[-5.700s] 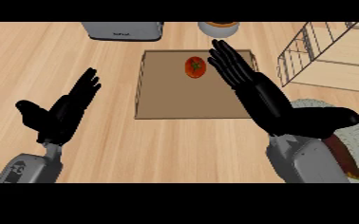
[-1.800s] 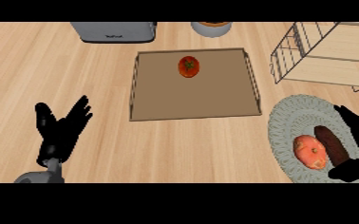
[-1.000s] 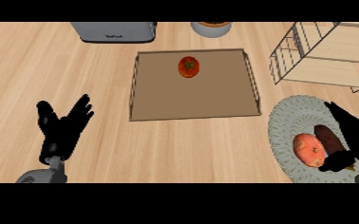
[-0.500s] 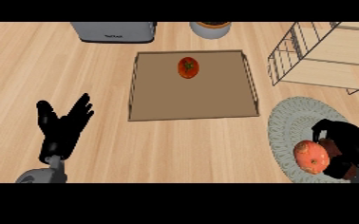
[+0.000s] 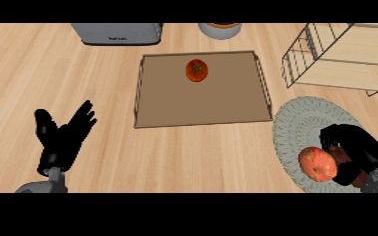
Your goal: Pick the sweet potato from the placemat and place it in the tiered shelf
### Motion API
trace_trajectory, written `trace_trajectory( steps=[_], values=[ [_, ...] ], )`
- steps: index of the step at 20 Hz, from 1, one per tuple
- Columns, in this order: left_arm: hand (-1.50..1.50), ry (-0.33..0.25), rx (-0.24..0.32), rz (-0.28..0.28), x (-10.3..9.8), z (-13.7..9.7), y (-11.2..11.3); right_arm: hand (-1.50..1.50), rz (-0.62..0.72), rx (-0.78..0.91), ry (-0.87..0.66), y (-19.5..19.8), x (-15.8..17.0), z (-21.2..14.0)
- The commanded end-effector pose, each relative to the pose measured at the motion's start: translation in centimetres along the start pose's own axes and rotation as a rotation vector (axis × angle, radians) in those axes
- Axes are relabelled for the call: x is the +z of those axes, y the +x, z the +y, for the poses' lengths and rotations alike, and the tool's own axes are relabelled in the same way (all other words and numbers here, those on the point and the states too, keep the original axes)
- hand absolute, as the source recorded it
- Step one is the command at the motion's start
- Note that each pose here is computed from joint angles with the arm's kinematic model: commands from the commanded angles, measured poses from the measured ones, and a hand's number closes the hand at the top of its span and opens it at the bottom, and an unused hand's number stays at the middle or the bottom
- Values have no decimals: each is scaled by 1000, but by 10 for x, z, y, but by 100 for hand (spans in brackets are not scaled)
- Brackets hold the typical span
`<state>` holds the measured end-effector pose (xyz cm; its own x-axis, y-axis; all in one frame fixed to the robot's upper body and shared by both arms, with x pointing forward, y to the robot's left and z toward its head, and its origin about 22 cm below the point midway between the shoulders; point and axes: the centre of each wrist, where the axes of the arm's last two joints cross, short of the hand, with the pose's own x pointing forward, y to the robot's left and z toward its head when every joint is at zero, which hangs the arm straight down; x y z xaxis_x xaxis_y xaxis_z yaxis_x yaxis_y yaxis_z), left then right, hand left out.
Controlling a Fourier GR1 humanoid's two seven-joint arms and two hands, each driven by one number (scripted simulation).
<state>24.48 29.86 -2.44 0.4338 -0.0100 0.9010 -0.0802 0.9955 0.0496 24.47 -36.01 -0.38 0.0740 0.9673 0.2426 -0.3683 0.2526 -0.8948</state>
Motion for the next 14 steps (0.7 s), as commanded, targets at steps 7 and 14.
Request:
trace_trajectory(
  steps=[7,14],
  values=[
    [0,23,11,26,10,6,-15,150,-257,-330,-296,89,27,-77],
    [0,23,20,10,0,8,-9,150,-183,-343,-529,105,103,-163]
  ],
)
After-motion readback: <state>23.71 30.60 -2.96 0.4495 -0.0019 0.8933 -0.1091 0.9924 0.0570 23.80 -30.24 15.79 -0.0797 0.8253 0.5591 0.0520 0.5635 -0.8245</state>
